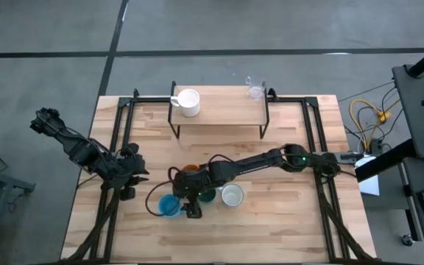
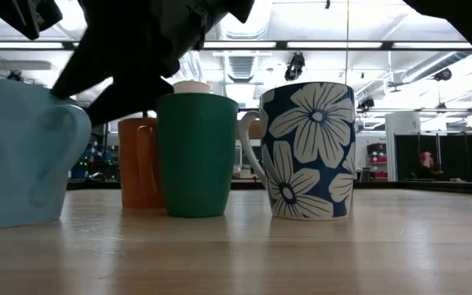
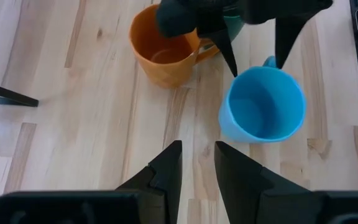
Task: Stack small to large cups/mugs on shelf
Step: Put the blue mug on the shelf
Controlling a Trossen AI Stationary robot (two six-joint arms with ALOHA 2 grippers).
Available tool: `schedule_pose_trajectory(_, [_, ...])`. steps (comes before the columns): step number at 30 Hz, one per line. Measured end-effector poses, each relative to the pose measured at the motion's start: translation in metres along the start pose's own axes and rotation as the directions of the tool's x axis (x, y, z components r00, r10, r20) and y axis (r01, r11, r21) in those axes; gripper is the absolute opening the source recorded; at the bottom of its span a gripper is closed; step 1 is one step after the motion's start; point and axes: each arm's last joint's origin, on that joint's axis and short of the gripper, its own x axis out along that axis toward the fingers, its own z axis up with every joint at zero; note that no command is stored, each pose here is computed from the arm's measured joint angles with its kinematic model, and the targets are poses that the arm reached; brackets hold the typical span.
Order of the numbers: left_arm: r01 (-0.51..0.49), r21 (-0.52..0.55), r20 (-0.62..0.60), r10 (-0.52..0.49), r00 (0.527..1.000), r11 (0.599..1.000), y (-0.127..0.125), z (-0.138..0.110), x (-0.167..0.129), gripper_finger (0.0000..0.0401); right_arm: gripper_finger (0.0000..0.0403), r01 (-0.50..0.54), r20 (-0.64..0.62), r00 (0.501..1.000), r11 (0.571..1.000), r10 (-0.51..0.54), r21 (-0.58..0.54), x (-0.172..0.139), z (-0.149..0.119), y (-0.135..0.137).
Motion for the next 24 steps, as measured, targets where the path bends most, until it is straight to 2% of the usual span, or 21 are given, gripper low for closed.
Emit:
schedule_pose_trajectory(3, [-0.005,0.003,-0.007,0.005,1.000,1.000,0.000,-0.001,0.002,0.0080,0.0229,0.037,0.026,0.999,0.999,-0.038,0.021,-0.004,0.005,0.004])
schedule_pose_trajectory(9, [-0.022,-0.020,-0.030,0.021,0.999,1.000,0.002,-0.009,0.010,0.0080,0.0226,0.126,0.041,0.990,0.982,-0.133,0.139,-0.014,0.014,0.013])
schedule_pose_trajectory(16, [-0.019,-0.022,-0.032,0.019,0.999,1.000,0.003,-0.012,0.012,0.0080,0.0226,0.145,0.022,0.988,0.966,-0.153,0.214,-0.009,0.007,0.038])
schedule_pose_trajectory(24, [-0.011,-0.019,-0.021,0.011,1.000,1.000,0.005,-0.013,0.009,0.0080,0.0226,0.163,0.025,0.984,0.948,-0.176,0.272,-0.007,0.005,0.043])
